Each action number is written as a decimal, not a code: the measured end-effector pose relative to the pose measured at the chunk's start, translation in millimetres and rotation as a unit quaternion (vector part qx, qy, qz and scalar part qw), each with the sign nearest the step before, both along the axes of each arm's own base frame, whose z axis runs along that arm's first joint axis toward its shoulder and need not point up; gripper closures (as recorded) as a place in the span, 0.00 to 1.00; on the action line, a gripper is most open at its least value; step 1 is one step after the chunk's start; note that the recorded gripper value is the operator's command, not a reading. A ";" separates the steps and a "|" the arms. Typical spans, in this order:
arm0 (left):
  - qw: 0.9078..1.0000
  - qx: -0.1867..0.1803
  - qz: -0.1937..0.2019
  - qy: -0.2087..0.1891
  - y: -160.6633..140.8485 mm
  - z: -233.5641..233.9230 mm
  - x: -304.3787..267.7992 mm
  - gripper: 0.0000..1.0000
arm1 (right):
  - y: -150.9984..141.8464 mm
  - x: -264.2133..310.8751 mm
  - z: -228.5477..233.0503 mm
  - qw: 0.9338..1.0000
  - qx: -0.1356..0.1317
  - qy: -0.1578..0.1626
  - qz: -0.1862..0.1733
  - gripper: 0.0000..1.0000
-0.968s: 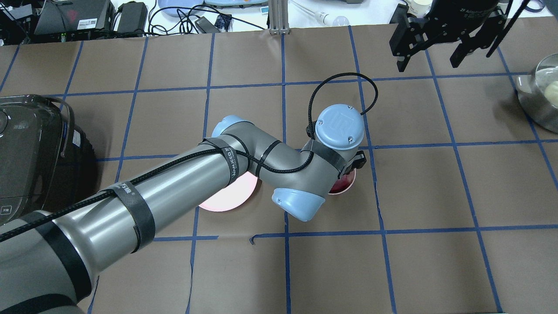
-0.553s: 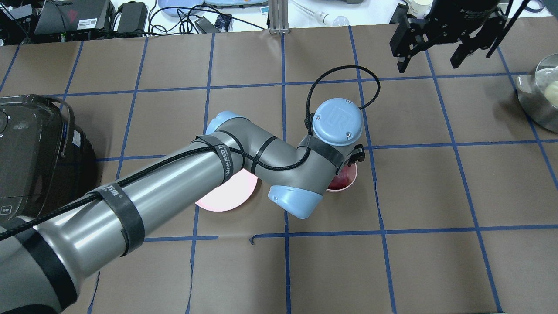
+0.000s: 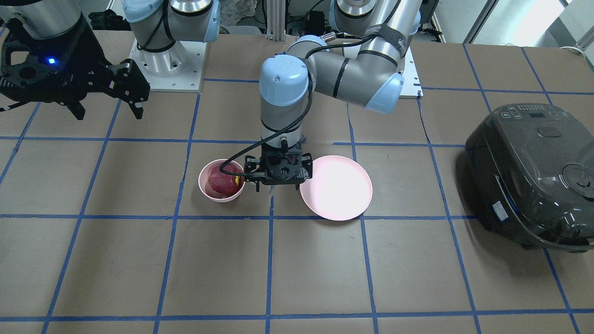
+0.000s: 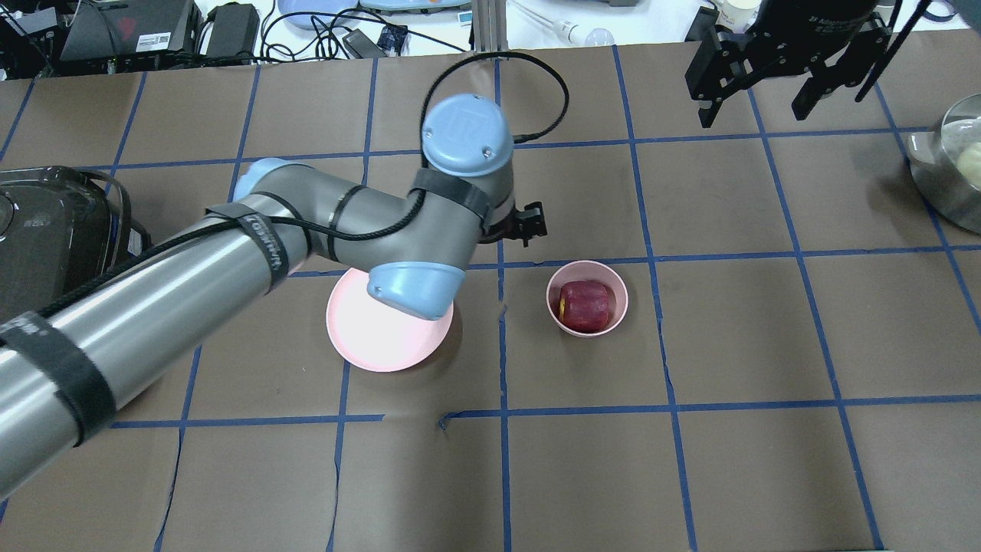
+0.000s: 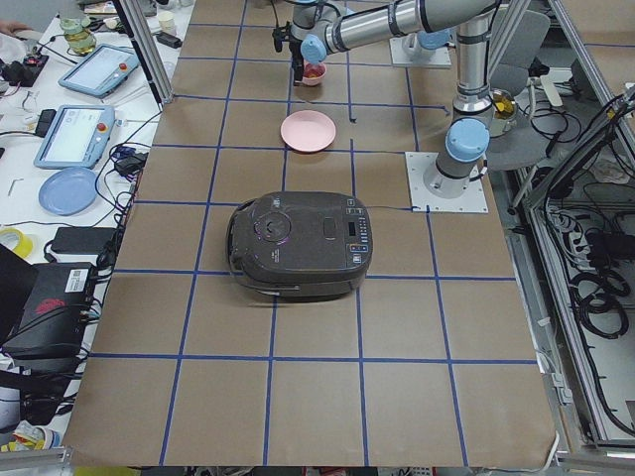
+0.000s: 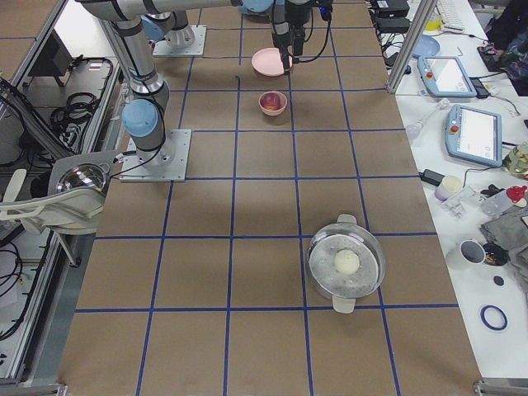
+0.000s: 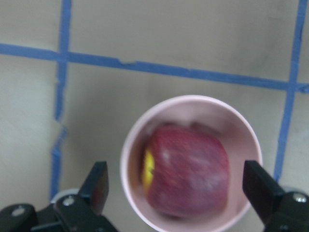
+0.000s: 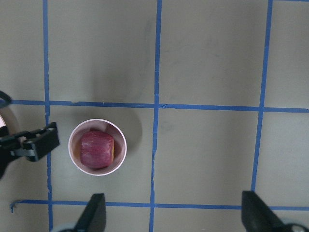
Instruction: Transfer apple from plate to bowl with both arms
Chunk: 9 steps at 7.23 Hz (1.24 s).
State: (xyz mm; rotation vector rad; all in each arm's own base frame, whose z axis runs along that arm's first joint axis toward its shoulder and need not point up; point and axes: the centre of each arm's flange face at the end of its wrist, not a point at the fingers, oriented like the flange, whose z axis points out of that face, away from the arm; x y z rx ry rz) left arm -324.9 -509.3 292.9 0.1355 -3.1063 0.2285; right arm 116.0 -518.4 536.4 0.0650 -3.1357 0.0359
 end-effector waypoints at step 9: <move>0.999 0.030 -0.015 -0.023 12.2 201.1 195.9 0.00 | 0.8 0.1 -0.6 1.000 0.002 -0.001 0.000 0.00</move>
